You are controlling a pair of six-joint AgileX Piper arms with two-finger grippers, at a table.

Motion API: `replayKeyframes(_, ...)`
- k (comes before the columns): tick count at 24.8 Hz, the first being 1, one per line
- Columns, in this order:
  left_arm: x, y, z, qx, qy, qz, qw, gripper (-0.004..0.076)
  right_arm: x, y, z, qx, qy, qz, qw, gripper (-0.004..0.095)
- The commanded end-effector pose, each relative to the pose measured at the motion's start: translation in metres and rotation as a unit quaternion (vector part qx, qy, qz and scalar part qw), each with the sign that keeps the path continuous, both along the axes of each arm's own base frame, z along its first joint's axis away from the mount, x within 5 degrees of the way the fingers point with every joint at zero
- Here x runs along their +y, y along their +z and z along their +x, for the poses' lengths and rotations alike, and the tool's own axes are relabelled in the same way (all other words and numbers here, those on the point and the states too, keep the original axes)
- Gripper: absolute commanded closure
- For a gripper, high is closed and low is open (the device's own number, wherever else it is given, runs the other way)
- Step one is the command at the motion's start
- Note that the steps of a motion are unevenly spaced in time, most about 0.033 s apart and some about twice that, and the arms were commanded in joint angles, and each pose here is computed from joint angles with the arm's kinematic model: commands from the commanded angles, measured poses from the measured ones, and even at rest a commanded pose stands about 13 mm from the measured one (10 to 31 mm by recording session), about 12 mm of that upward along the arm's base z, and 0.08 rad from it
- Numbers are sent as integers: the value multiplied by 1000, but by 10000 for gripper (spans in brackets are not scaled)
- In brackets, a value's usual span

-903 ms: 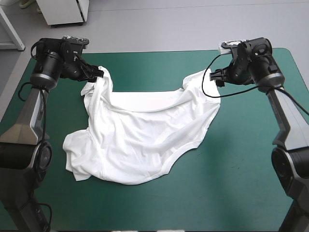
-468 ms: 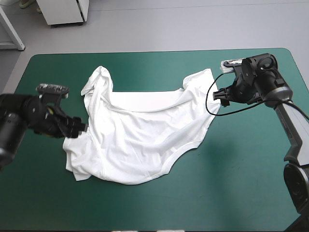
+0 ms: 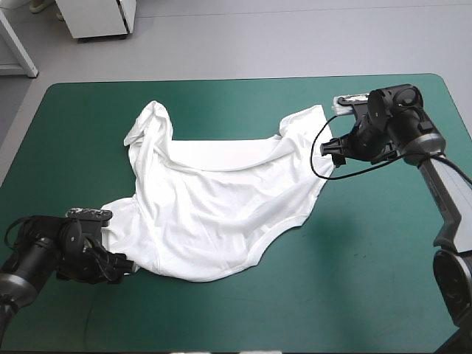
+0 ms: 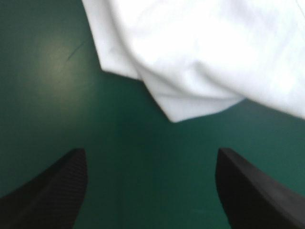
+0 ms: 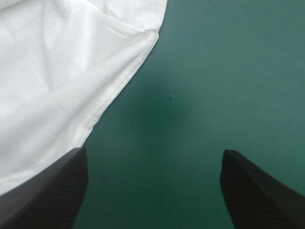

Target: Fold the cloth

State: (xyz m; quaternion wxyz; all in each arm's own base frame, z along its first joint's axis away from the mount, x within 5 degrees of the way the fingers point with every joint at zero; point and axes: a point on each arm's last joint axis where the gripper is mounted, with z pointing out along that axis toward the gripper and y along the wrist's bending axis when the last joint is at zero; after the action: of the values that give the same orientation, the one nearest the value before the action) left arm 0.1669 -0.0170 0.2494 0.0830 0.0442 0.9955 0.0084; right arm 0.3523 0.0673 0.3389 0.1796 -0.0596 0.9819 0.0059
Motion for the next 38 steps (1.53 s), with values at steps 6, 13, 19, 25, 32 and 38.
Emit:
replayKeyframes(6, -12, -37, 51, -28, 14, -33, 999, 183, -2, 26, -8, -55, 11, 7, 998, 199)
replayKeyframes(13, -21, -53, 58, 3, 12, -75, 997, 657, 2, 9, 10, -59, 2, 20, 998, 198)
replayKeyframes(19, -22, -53, 58, 4, 5, -76, 997, 731, 14, -39, 46, -42, -10, 50, 998, 199)
replayKeyframes(25, -22, -53, 58, 3, 5, -76, 997, 731, 19, -79, 66, -19, -25, 57, 998, 199)
replayKeyframes(32, -22, -53, 60, -3, 5, -76, 997, 731, 25, -107, 72, 24, -26, 73, 997, 250)
replayKeyframes(38, -22, -51, 61, -16, 4, -75, 997, 731, 28, -102, 69, 24, -2, 84, 996, 848)
